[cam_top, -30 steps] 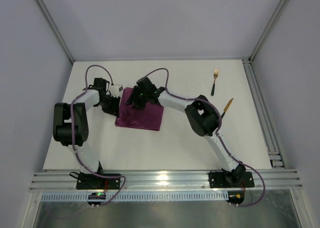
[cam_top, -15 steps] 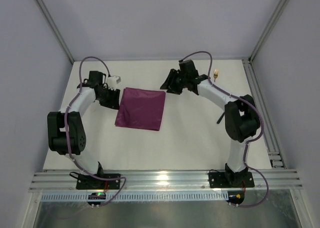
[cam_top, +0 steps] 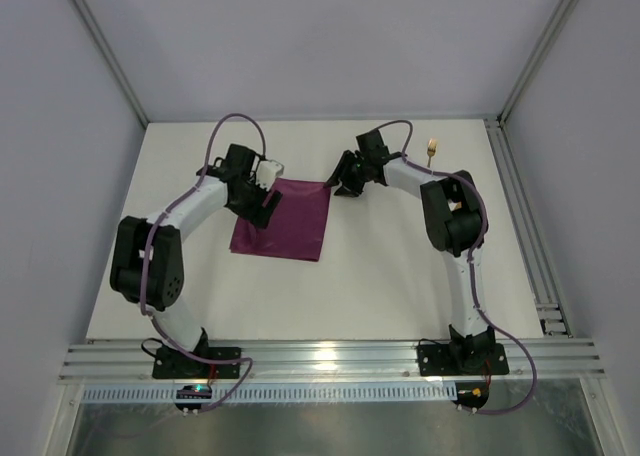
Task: Fold the napkin into a case and place the utensils inside
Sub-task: Rotate the square-folded napkin at the center of the board.
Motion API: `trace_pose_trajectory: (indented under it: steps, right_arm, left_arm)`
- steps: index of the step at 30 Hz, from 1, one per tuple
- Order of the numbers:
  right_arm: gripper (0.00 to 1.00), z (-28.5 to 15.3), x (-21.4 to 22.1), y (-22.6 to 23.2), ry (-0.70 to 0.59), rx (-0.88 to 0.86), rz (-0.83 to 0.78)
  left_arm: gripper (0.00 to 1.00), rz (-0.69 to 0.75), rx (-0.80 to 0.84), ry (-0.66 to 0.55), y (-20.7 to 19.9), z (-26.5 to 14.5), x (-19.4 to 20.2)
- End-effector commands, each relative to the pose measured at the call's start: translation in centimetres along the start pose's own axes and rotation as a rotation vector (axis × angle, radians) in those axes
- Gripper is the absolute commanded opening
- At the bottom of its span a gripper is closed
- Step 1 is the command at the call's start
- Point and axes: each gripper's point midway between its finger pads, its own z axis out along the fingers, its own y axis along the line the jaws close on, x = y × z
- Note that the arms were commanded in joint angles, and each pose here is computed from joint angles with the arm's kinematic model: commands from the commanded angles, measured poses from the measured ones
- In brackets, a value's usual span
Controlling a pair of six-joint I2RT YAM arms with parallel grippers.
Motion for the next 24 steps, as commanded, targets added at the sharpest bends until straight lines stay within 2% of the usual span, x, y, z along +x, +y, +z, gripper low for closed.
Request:
trace_pose_trajectory:
  steps: [1, 9, 13, 14, 19, 21, 24]
  right_arm:
    - [0.48, 0.7, -0.4, 1.2, -0.006, -0.042, 0.022]
    - [0.39, 1.0, 0.1, 0.6, -0.001, -0.036, 0.036]
    - [0.33, 1.0, 0.1, 0.6, -0.005, -0.044, 0.044]
    - [0.32, 1.0, 0.2, 0.5, -0.004, -0.045, 0.046]
    - [0.31, 1.2, 0.5, 0.7, 0.005, -0.061, 0.054]
    - [0.27, 1.3, 0.6, 0.4, 0.005, -0.056, 0.059]
    - [0.19, 1.3, 0.5, 0.4, 0.004, -0.059, 0.065]
  left_arm:
    - [0.75, 0.002, -0.124, 0.046, 2.2, 1.1, 1.2]
    - [0.63, -0.004, -0.104, 0.099, 2.0, 3.4, 3.1]
    - [0.43, 0.006, -0.13, 0.106, 2.4, 3.3, 3.3]
    - [0.41, 0.005, -0.13, 0.106, 2.5, 3.1, 3.3]
    - [0.4, 0.0, -0.133, 0.111, 2.6, 2.2, 4.4]
    - [0.4, -0.023, -0.124, 0.104, 3.1, 1.9, 4.7]
    - [0.33, -0.07, -0.114, 0.093, 4.2, 1.6, 5.1]
